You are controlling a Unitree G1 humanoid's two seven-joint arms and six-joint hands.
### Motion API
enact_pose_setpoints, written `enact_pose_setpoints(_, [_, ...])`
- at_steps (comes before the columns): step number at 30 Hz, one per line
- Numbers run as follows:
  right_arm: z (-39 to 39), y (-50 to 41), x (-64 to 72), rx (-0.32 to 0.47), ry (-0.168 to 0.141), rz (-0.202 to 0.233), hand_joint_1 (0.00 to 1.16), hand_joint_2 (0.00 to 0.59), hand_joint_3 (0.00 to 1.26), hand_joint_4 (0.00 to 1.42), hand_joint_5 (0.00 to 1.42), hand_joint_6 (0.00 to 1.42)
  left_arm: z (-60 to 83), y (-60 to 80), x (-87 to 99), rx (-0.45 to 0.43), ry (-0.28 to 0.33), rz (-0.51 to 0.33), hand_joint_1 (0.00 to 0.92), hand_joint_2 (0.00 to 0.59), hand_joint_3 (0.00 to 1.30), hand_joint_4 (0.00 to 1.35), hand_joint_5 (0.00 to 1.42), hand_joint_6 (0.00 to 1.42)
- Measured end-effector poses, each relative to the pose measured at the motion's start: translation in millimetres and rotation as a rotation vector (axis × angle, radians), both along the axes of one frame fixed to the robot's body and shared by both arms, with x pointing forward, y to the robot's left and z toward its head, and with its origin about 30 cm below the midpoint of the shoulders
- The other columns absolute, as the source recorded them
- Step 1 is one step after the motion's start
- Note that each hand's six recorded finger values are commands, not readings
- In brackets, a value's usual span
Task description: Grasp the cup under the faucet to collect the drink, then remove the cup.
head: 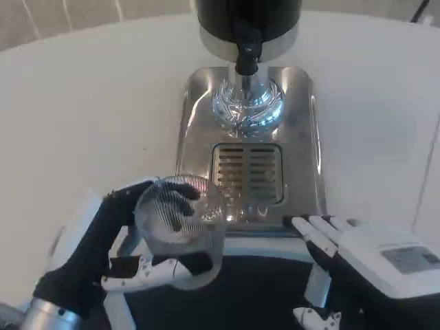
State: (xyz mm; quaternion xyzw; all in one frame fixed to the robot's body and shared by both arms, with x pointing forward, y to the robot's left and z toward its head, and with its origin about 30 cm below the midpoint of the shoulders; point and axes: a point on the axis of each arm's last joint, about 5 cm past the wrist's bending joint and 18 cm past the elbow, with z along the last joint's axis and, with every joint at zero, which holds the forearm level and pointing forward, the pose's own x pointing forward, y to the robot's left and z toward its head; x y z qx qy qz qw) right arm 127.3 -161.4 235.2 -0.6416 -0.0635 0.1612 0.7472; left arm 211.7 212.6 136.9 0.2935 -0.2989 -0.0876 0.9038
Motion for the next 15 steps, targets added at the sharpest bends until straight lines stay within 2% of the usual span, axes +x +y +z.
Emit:
enact_pose_setpoints(9, [4.0,-1.7,-7.2,-0.017,-0.005,-0.033,0.28,0.494,0.00,0.00,0.00,0.00,4.4,-14.0,26.9,-0.049,-0.033,0.029,0.581,0.034,0.98,1.19,1.40,1.42])
enact_pose_setpoints(13, [3.6,-3.2,-10.2,-0.025,0.017,-0.054,0.28,0.494,0.00,0.00,0.00,0.00,4.1,-18.1,36.2,-0.049,-0.033,0.043,0.581,0.034,0.98,1.18,1.40,1.42])
enact_pose_setpoints(15, [4.1,-3.2,-11.4,-0.023,0.017,-0.060,0.28,0.494,0.00,0.00,0.00,0.00,2.4,-21.0,41.3,-0.047,-0.023,0.045,0.581,0.033,0.98,1.18,1.40,1.42])
